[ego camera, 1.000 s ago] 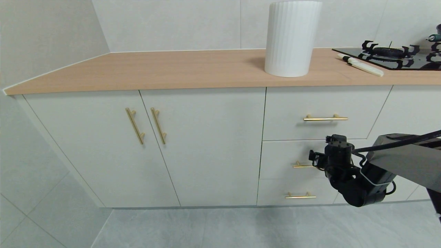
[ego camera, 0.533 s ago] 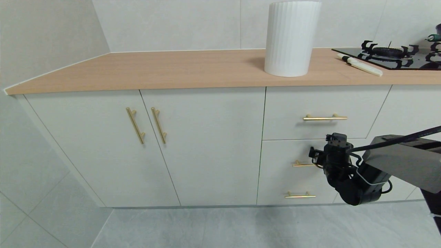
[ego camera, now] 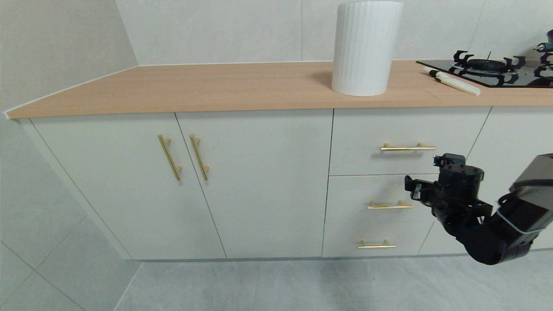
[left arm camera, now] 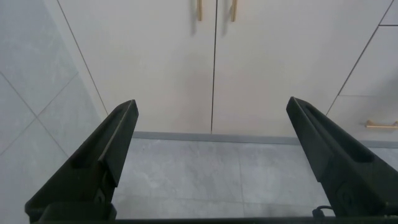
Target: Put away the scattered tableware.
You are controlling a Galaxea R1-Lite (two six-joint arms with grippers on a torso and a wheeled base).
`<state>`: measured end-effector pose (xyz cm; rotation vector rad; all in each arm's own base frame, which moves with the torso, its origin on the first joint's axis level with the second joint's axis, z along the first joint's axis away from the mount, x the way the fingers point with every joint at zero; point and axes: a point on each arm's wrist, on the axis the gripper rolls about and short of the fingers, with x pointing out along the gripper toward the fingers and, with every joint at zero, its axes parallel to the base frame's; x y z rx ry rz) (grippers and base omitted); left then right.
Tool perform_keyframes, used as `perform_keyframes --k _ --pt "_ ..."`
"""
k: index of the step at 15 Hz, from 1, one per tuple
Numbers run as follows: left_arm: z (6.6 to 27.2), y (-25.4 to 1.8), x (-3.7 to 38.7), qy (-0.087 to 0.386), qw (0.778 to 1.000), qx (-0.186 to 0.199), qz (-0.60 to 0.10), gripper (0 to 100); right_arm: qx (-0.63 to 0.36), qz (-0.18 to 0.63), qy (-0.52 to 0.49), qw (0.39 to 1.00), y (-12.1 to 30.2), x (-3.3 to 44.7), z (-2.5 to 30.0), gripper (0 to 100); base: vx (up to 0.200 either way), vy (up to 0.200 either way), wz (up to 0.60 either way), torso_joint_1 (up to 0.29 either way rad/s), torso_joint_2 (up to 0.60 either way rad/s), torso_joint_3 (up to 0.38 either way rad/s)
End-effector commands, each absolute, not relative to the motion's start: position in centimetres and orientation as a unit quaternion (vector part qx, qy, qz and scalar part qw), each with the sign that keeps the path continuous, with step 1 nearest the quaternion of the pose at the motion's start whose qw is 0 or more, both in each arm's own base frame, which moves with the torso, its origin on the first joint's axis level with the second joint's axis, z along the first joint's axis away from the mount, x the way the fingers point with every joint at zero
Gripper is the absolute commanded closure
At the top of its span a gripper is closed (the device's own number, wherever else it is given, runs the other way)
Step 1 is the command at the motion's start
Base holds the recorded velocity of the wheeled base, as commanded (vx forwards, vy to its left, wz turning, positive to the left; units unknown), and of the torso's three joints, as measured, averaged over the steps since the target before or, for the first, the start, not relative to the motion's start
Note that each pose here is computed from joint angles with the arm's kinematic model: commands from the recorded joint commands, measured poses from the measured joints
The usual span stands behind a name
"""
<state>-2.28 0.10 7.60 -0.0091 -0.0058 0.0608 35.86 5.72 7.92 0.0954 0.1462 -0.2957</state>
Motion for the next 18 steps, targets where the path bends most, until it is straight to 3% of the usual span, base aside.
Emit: perform_keyframes --k 1,5,8,10,14,18 --pt "7.6 0.1 -2.3 -0.003 1.0 -0.005 0.031 0 0.046 -0.141 0.016 0.989 4.7 30.3 14.2 0 0.0 0.0 0.0 0.0 0.0 0.0" --pt "7.6 0.1 -2.3 -0.003 1.0 -0.005 0.031 0 0.016 -0.163 -0.084 0.983 2.7 20.0 20.6 0 0.0 0.0 0.0 0.0 0.0 0.0" --pt "7.6 0.1 -2.3 -0.003 1.0 -0.005 0.031 0 -0.015 -0.203 -0.114 0.972 0.6 12.5 21.5 0 0.0 0.0 0.0 0.0 0.0 0.0" --pt "7.6 0.1 -2.3 -0.003 1.0 -0.005 0.031 0 -0.034 -0.251 -0.089 0.963 -0.8 7.2 21.7 0 0.0 0.0 0.0 0.0 0.0 0.0" --pt "7.6 0.1 -2.3 -0.003 1.0 -0.005 0.031 0 -0.041 -0.262 -0.07 0.962 -1.2 -1.5 19.8 0 0.0 0.0 0.0 0.0 0.0 0.0" --pt "7.6 0.1 -2.3 -0.003 1.0 -0.005 0.031 0 -0.038 -0.268 -0.079 0.959 -1.2 -5.5 16.8 0 0.0 0.0 0.0 0.0 0.0 0.0"
